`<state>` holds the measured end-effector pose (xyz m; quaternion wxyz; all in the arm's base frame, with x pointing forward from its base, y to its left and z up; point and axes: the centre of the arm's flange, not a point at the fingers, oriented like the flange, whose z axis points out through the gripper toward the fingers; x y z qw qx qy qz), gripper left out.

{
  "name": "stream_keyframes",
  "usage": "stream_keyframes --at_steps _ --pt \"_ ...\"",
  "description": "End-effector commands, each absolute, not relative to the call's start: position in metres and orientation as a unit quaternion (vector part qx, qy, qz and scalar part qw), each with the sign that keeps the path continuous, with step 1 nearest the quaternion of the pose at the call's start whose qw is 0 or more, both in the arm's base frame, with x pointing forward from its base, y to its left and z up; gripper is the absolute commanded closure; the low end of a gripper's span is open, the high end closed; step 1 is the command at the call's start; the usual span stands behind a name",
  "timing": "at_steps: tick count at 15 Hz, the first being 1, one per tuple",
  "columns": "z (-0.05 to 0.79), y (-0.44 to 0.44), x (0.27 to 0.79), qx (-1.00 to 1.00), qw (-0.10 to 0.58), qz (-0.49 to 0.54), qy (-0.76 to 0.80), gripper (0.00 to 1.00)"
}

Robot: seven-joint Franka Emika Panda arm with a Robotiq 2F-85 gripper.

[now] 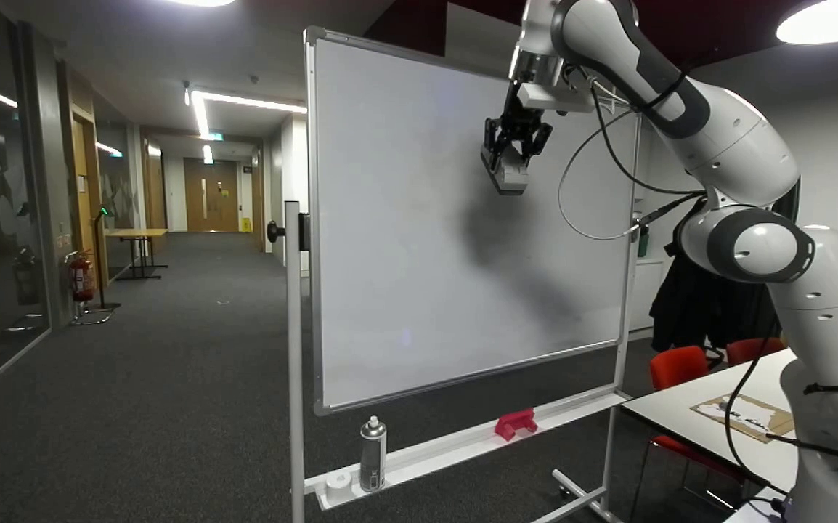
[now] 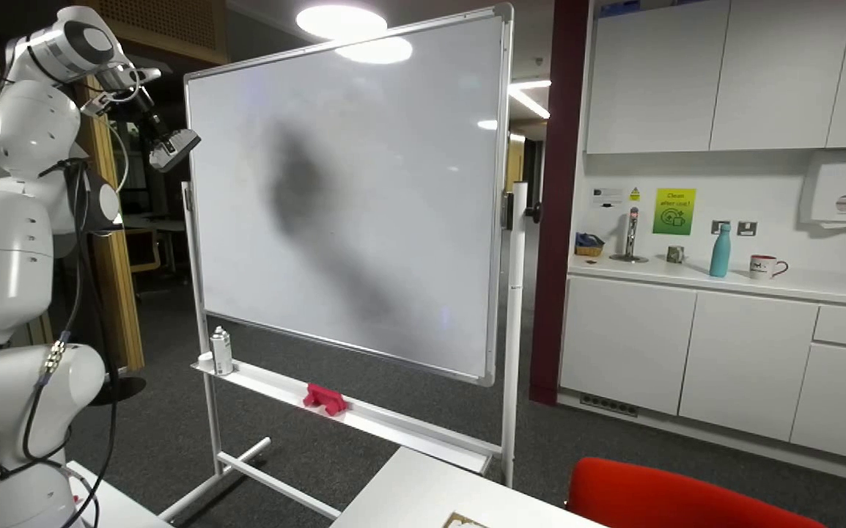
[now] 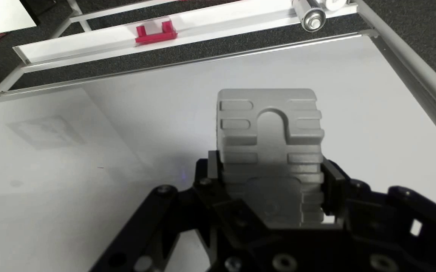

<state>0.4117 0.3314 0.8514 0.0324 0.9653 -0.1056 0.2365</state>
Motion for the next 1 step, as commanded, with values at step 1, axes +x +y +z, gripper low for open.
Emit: stream_keyframes --at_steps 1 --pt "0.8514 0.3314 0.4117 0.965 0.032 0.236 -0.106 0.4"
